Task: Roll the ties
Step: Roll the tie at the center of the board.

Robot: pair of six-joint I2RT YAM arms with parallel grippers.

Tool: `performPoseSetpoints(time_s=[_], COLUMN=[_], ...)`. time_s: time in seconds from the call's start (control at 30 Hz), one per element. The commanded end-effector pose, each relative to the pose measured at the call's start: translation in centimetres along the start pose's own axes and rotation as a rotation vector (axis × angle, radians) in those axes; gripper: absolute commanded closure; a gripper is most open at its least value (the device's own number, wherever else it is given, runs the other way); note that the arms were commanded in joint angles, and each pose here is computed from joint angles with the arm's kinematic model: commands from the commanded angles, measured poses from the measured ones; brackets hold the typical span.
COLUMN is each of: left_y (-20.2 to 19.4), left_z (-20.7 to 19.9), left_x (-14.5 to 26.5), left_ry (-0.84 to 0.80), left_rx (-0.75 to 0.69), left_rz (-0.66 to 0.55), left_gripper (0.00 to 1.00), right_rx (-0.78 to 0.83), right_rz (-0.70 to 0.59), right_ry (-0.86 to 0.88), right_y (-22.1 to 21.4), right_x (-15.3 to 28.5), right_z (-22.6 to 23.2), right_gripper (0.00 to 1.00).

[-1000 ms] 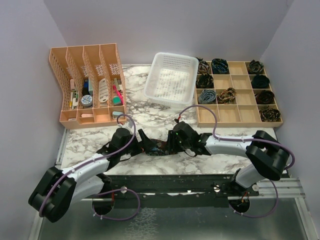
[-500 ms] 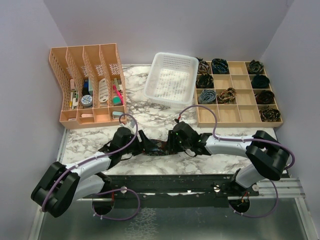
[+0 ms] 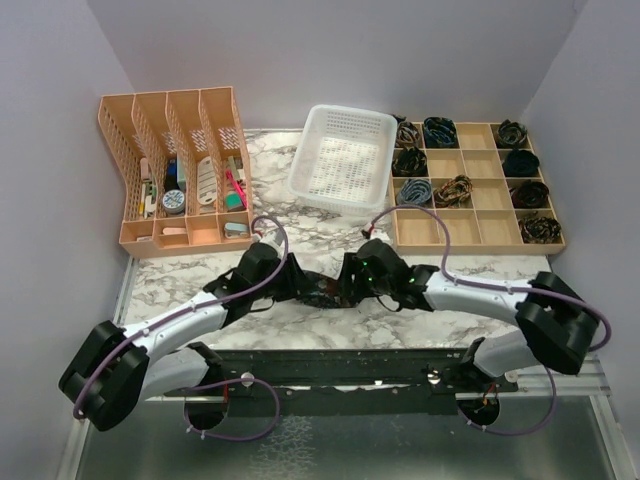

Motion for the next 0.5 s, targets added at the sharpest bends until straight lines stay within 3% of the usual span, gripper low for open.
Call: performPoseSetpoints(time_s=[0.0,0.23,0.47], left_y=[0.9,1.9,2.4], left_z=[0.0,-1.1,-2.2], left_x=[0.5,0.5,0.1], left_ry=[0.142,0.313,0.542], left_rx=[-0.081,-0.206,-0.353], left_rz=[-0.019,-0.017,-0.004], left_gripper=[0.56,0.58,0.61], right_rx=[-0.044,-0.101,-0.164], right_rz=[-0.167,-0.196,-0.196], right_ry=[-0.053,-0.172,-0.185], right_y=[3.4,5.6,6.1], right_x=[2.5,4.0,4.9], right_z=[-1.8,-6.7,-10.0], right_gripper=[0.34,0.32,0.32])
Point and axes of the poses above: each gripper's point midway between its finger pads, its own x axis back along the fingers, its own z axis along the line the jaws close on, y = z × x, the point moved 3 cm from there along x, back along the fingers, and after that the axes turned 2 degrees about -x, right-handed, at the moved point
